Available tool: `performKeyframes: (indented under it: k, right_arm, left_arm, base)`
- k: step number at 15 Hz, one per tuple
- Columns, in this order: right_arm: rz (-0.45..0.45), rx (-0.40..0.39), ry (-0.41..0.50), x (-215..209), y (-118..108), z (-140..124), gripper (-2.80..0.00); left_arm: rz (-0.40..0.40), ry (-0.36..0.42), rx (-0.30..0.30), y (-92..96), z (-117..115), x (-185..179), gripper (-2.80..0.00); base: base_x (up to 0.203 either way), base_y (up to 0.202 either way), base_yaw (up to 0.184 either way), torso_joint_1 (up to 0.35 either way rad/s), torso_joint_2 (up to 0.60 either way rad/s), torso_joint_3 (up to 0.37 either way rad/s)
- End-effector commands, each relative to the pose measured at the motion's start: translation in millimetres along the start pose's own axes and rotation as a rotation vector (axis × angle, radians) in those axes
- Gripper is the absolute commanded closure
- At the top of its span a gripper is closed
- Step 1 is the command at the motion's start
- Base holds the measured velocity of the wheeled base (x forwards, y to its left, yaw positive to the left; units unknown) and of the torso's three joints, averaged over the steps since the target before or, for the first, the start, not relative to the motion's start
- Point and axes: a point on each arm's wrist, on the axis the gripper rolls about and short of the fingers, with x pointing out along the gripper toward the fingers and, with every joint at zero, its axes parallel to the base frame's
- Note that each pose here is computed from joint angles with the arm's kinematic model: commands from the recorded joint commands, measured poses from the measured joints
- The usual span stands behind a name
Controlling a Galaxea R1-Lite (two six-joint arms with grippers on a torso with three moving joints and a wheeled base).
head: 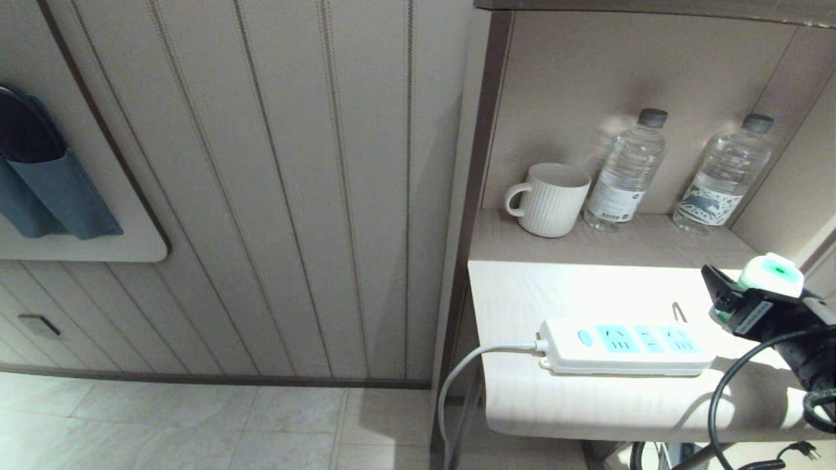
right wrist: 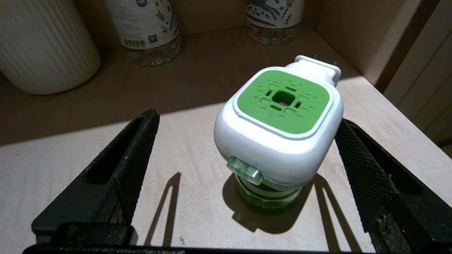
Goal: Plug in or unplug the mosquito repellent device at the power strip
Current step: Pick up the mosquito repellent liquid
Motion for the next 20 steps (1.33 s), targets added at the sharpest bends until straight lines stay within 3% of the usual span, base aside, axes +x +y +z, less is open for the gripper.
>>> performKeyframes:
  k: [1,18,19,20]
  right_arm:
    - [-0.008,0.008,0.008,5,1,-3,-2.8]
    - [-0.035,0.017,-0.009,18,0,0,-2.8]
    - [-0.035,0.019,-0.013,18,0,1,0.0]
    - [-0.036,0.027,-0.022,19,0,3,0.0]
  left_arm:
    - [0.0,-0.002,-0.001,0.0,0,0,0.0]
    - [0.0,-0.002,-0.001,0.0,0,0,0.0]
    - [0.0,-0.002,-0.001,0.0,0,0,0.0]
    - [0.0,-0.002,-0.001,0.0,0,0,0.0]
  base:
    - [0.0,0.0,0.0,0.0,0.0,0.0]
    - [0.0,0.0,0.0,0.0,0.0,0.0]
    - [0.0,0.0,0.0,0.0,0.0,0.0]
    - [0.0,0.0,0.0,0.0,0.0,0.0]
